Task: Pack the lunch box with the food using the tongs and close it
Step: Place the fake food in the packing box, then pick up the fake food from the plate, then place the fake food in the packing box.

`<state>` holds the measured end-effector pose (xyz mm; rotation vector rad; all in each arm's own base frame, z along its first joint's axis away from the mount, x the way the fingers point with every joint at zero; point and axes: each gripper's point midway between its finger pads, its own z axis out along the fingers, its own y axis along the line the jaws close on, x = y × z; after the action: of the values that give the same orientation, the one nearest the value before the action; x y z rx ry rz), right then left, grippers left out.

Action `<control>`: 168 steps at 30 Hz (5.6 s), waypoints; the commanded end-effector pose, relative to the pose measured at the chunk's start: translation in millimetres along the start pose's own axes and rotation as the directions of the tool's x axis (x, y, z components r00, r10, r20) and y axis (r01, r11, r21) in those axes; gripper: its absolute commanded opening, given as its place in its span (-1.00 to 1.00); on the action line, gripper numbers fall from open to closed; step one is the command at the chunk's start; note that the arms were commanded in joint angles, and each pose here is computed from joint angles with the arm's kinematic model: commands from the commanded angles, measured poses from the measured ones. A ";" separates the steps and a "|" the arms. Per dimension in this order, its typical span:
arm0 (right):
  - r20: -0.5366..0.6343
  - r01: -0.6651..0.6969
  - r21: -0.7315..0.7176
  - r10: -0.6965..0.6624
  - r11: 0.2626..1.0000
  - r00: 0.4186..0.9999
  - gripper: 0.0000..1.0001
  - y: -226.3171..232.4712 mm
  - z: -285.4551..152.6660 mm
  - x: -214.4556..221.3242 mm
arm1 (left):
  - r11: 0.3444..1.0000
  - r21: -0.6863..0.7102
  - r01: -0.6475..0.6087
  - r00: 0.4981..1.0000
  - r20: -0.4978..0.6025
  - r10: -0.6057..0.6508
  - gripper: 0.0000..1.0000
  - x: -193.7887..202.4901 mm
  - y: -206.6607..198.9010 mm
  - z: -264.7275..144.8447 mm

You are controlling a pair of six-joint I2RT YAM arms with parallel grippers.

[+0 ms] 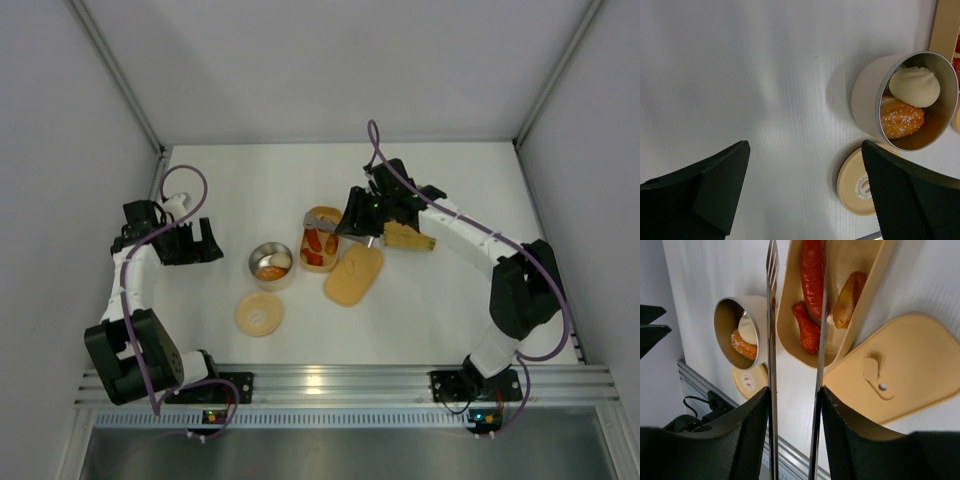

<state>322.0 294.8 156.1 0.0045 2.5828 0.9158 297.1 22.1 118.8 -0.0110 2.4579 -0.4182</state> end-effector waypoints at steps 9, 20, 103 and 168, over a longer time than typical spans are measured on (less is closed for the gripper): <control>0.092 0.110 -0.098 -0.102 0.989 0.991 -0.26 32.4 -34.6 -20.9 | 1.000 0.006 -0.014 0.999 0.038 0.014 0.96 -7.2 -0.3 -2.2; 0.215 0.379 0.147 -0.404 0.914 0.889 -0.35 -13.8 -134.1 -50.6 | 1.000 0.003 -0.025 0.998 0.051 0.024 0.96 -8.7 -2.0 -6.0; 0.172 0.297 0.490 -0.425 0.820 0.889 -1.00 -143.8 -159.0 -74.2 | 1.000 0.002 -0.030 0.998 0.052 0.030 0.96 -9.6 -0.6 -4.1; -0.148 0.574 -0.014 -0.569 0.819 0.809 -0.94 -25.1 -30.1 -5.4 | 0.999 -0.013 -0.037 0.998 0.041 0.038 0.96 -7.9 3.8 -2.0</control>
<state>309.5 250.1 144.8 -0.8365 2.5289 0.6217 295.2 22.6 120.6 -0.0021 2.4483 -0.4032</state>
